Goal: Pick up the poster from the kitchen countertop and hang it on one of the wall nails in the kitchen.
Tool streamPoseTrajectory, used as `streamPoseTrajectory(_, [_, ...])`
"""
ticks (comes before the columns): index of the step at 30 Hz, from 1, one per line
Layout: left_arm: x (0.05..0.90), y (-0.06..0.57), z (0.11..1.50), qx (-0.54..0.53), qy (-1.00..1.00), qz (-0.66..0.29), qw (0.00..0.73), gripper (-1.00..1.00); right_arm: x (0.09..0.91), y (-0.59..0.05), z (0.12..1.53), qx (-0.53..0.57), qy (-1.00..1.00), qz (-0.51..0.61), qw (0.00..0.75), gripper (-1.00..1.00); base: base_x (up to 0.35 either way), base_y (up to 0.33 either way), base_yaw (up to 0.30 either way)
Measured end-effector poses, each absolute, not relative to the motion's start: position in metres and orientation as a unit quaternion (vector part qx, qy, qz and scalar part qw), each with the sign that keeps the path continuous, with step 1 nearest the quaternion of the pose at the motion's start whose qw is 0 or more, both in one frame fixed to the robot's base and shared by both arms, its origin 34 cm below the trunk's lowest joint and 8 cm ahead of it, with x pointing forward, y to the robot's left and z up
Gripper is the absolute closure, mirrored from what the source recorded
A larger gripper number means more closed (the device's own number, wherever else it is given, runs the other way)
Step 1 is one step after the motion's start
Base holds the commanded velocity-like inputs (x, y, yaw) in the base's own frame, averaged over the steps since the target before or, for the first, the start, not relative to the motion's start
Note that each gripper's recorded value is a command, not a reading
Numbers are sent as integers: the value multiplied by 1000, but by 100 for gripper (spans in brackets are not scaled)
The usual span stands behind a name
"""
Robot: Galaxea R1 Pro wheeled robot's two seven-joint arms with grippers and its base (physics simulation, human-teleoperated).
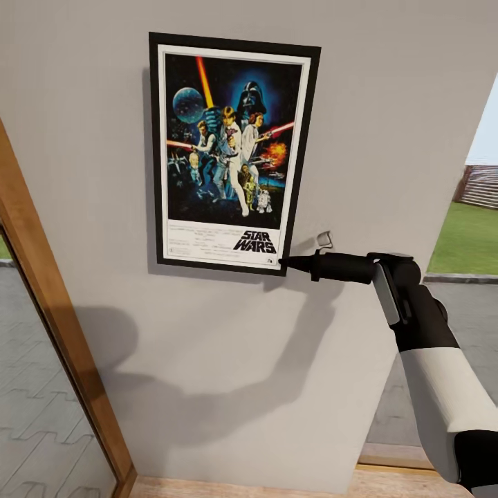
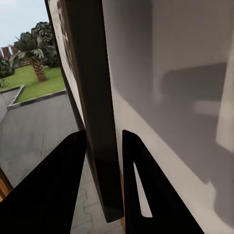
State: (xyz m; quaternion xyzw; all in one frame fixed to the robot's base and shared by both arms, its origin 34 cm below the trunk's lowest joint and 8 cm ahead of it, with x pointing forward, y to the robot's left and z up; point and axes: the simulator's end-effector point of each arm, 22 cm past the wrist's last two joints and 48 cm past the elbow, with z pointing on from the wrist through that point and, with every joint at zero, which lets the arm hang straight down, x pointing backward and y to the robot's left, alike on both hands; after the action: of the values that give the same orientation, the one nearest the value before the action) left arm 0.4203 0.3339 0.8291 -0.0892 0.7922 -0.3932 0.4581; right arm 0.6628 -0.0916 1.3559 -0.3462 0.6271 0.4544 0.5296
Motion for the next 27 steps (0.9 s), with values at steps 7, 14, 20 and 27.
streamPoseTrajectory(7, [420,334,829,-90,792,-393,458,-100,663,-92,1356,-346,627,455,530,100,0,0,0])
streamPoseTrajectory(14, [420,334,829,-89,792,-393,458,-100,663,-92,1356,-346,627,454,530,100,0,0,0])
streamPoseTrajectory(20, [420,334,829,-89,792,-393,458,-100,663,-92,1355,-346,628,454,530,100,0,0,0])
streamPoseTrajectory(27, [420,334,829,-89,792,-393,458,-100,663,-91,1356,-346,628,454,530,100,0,0,0])
